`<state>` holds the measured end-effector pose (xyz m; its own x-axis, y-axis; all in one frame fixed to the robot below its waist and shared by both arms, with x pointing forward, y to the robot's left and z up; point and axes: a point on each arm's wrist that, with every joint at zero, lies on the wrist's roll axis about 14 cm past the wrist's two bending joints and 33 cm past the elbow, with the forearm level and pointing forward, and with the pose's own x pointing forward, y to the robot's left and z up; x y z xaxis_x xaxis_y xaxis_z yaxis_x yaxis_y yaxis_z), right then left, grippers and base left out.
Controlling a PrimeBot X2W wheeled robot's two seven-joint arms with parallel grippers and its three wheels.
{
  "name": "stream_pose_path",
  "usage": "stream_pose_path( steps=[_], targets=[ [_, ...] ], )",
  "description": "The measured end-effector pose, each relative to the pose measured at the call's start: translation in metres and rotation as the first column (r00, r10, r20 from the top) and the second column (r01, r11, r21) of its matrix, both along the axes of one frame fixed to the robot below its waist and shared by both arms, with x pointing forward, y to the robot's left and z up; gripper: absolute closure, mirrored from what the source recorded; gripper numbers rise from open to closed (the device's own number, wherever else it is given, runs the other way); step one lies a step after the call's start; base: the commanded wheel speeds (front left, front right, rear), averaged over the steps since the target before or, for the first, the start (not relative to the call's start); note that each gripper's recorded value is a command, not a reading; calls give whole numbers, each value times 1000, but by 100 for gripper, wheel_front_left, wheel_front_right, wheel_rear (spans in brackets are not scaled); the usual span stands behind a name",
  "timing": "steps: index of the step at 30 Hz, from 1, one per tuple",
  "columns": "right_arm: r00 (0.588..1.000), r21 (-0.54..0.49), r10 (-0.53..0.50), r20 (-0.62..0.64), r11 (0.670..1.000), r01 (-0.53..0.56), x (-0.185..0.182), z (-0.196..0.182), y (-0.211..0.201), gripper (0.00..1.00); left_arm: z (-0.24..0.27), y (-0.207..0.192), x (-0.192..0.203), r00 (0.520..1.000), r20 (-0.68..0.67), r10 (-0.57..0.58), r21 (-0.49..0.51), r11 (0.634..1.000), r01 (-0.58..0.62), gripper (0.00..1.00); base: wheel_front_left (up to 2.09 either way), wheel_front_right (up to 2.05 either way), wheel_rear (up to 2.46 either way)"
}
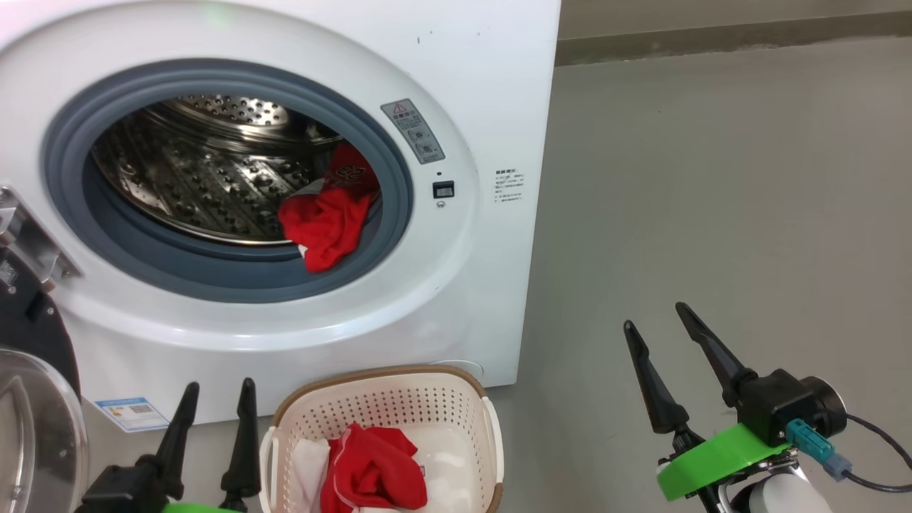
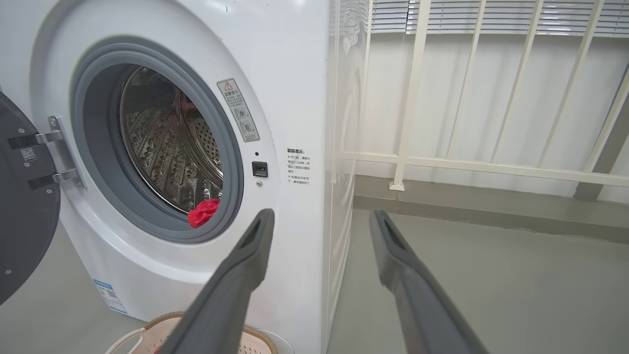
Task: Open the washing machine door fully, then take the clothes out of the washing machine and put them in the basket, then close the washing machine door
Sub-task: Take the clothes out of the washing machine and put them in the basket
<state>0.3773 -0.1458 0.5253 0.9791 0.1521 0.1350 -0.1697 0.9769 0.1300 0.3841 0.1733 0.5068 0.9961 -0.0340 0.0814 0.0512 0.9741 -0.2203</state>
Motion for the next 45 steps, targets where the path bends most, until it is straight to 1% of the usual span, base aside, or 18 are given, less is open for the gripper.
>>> stream_pose_path(
  steps=[7,16,45],
  targets=[
    [1000,-4,3,-15,1000,-3,-7,-6,2,0,1,2,-7,1000,3,7,1,1000,-7,0,0,0,0],
    [1000,-9,0,-5,1000,0,-4,-3,1,0,1,3,-5,1000,6,12,3,1000,-12,0,0,0,0],
    [999,-6,2,-33,1000,-2,5,-13,2,0,-12,5,1,999,-33,27,0,1000,-27,0,0,0,0]
  ],
)
